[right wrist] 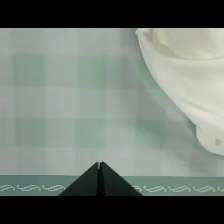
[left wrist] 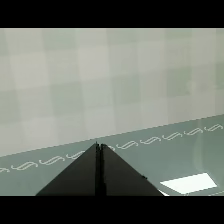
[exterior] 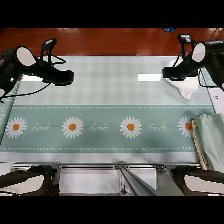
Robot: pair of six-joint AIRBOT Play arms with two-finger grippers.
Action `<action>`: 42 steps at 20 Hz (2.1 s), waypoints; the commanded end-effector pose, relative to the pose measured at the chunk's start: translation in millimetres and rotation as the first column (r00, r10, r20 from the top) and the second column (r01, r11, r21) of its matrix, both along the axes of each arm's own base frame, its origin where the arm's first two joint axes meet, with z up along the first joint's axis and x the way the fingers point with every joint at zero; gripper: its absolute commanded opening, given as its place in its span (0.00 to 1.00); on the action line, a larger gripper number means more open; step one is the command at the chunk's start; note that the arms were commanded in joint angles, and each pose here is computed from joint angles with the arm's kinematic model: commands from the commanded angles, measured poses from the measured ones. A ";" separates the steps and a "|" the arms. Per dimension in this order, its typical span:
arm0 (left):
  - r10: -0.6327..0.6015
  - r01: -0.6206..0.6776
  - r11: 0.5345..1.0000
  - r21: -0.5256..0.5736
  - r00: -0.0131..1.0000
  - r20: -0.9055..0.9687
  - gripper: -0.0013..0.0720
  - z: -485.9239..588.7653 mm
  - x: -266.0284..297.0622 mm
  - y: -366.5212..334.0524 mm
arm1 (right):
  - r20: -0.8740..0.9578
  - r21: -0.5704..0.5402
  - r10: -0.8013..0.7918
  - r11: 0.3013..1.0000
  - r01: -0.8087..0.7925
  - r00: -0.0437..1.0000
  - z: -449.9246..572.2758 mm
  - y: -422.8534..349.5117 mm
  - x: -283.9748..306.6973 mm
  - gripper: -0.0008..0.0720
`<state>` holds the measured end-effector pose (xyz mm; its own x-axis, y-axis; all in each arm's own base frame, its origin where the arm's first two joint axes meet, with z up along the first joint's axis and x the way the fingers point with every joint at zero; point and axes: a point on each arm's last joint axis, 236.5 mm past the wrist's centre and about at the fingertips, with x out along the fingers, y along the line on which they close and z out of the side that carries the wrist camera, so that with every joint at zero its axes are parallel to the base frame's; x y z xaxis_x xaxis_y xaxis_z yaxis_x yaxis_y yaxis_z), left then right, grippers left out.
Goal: Fold the shirts.
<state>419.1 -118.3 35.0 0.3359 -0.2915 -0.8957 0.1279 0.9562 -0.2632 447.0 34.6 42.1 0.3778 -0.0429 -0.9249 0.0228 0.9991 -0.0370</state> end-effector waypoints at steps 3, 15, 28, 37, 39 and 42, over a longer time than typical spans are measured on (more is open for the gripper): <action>0.001 -0.001 1.000 0.000 1.000 -0.001 0.05 -0.3 0.0 0.4 | 0.000 0.001 0.001 1.000 -0.001 1.000 0.0 0.6 -0.1 0.05; 0.037 -0.035 0.999 -0.018 0.991 0.126 0.05 12.7 28.6 0.4 | 0.026 0.005 -0.001 1.000 0.000 1.000 2.4 1.5 5.6 0.05; 0.093 -0.105 0.994 0.001 0.886 0.453 0.71 44.4 103.8 17.3 | 0.328 -0.203 0.052 0.979 0.016 0.943 48.4 -38.0 67.2 0.59; 0.063 -0.137 0.982 0.132 0.889 0.454 0.71 36.0 106.1 60.7 | 0.373 -0.108 -0.292 0.929 0.354 0.881 3.3 -162.9 85.8 0.58; 0.065 -0.137 0.981 0.135 0.897 0.437 0.71 31.0 104.2 61.3 | 0.266 0.015 -0.384 0.919 0.394 0.884 -47.6 -172.1 82.5 0.58; 0.061 -0.126 0.981 0.145 0.920 0.387 0.71 13.4 99.6 59.8 | 0.131 0.159 -0.454 0.887 0.433 0.881 -104.2 -163.5 83.7 0.57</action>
<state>522.5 -60.6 61.5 0.7087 -0.1091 -0.6971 0.0999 0.9935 -0.0540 530.0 -131.6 -13.7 0.5315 -0.2637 -0.8050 0.4006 0.9156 -0.0354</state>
